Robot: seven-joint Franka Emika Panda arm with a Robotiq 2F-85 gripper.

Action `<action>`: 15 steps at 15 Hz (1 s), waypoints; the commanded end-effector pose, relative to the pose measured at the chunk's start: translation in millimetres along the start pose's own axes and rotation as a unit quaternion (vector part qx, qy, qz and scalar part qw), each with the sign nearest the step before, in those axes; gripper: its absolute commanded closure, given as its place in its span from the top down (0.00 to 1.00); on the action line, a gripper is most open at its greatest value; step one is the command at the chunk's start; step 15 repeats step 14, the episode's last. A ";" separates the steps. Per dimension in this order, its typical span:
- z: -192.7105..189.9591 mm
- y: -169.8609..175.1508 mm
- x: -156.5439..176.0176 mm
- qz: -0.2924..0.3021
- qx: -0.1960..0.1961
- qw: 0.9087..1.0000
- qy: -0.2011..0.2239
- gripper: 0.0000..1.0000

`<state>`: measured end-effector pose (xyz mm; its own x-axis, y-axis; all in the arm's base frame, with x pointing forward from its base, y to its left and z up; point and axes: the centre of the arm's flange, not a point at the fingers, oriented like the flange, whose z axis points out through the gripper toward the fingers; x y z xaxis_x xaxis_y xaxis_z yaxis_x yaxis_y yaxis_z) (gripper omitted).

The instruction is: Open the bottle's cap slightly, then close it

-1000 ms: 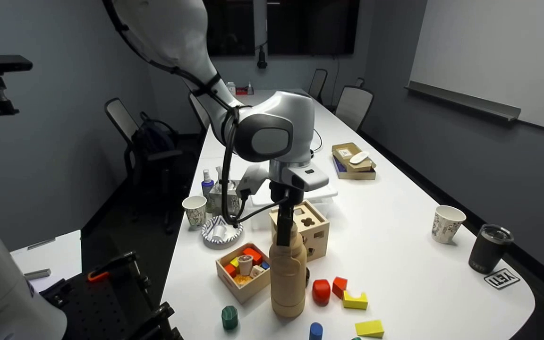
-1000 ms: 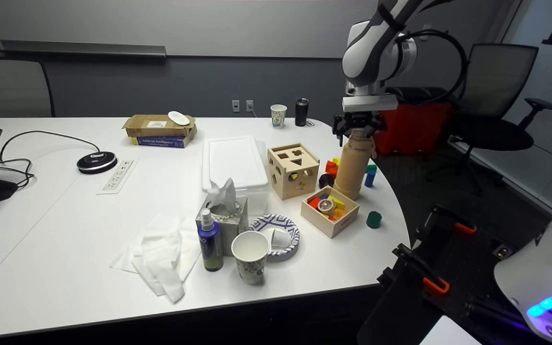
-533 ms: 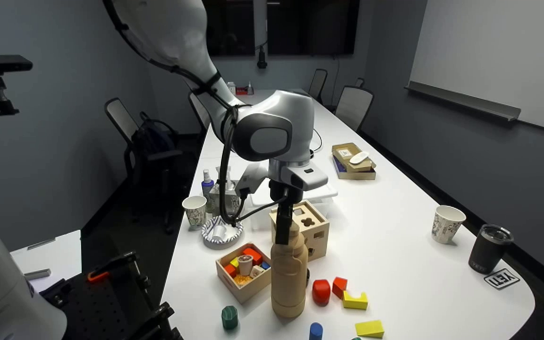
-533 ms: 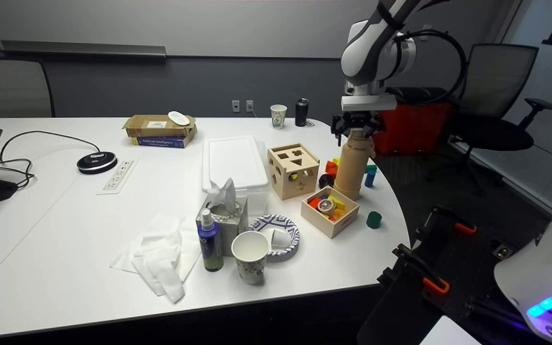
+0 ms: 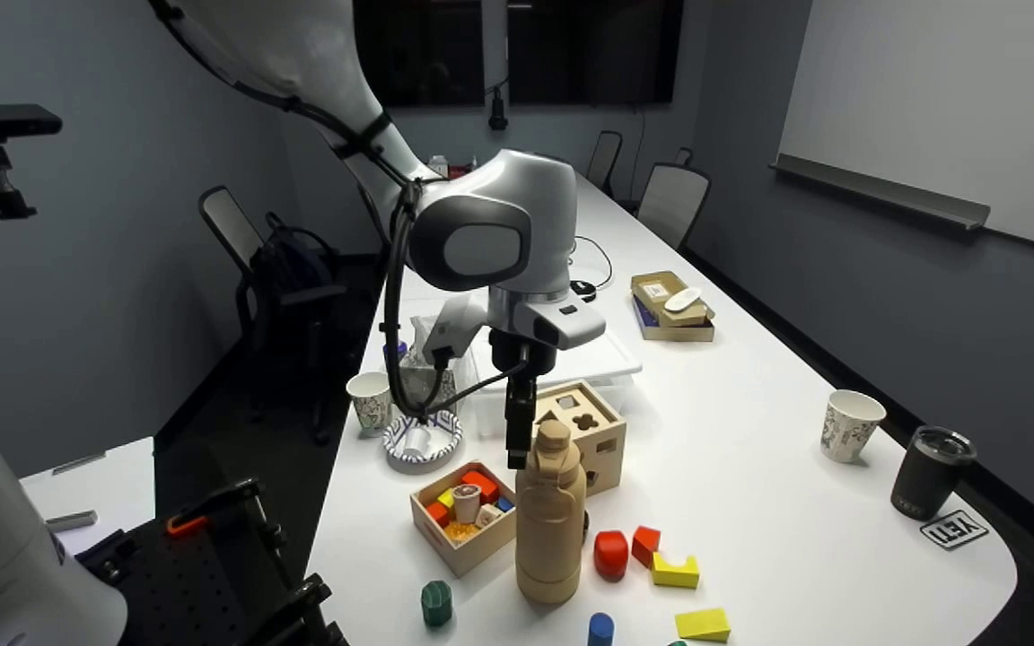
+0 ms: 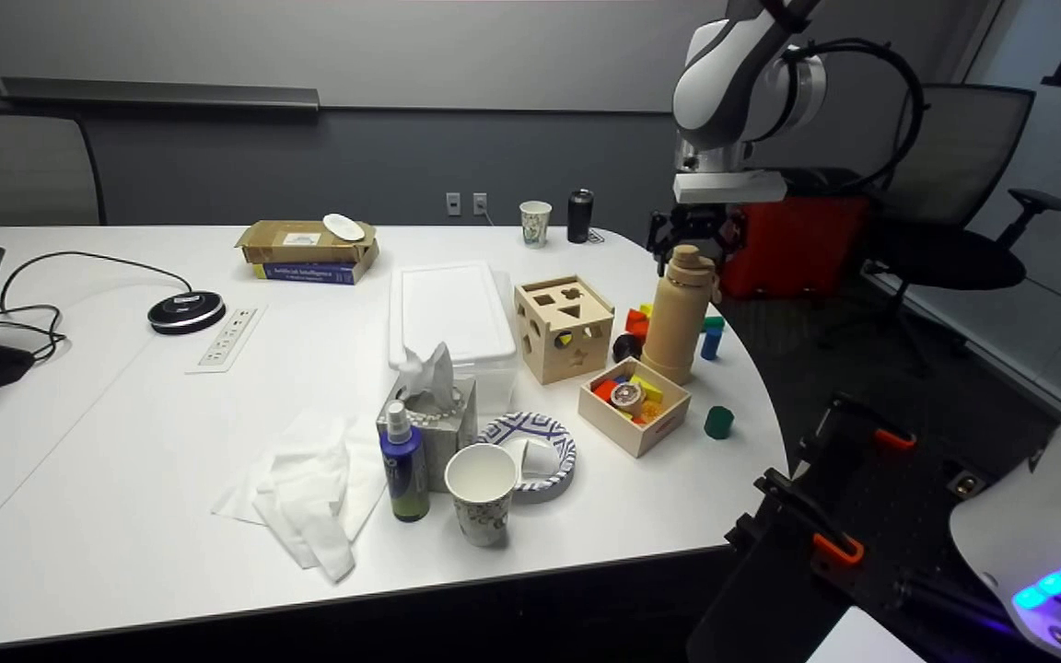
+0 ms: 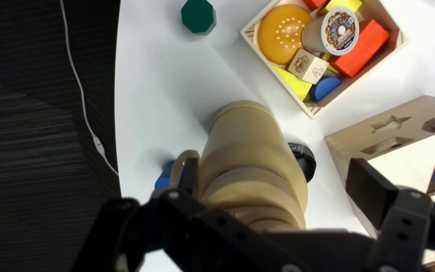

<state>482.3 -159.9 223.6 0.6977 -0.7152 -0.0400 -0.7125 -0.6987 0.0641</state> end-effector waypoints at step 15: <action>-100.0 35.1 -72.9 -0.191 0.043 0.980 -0.023 1.00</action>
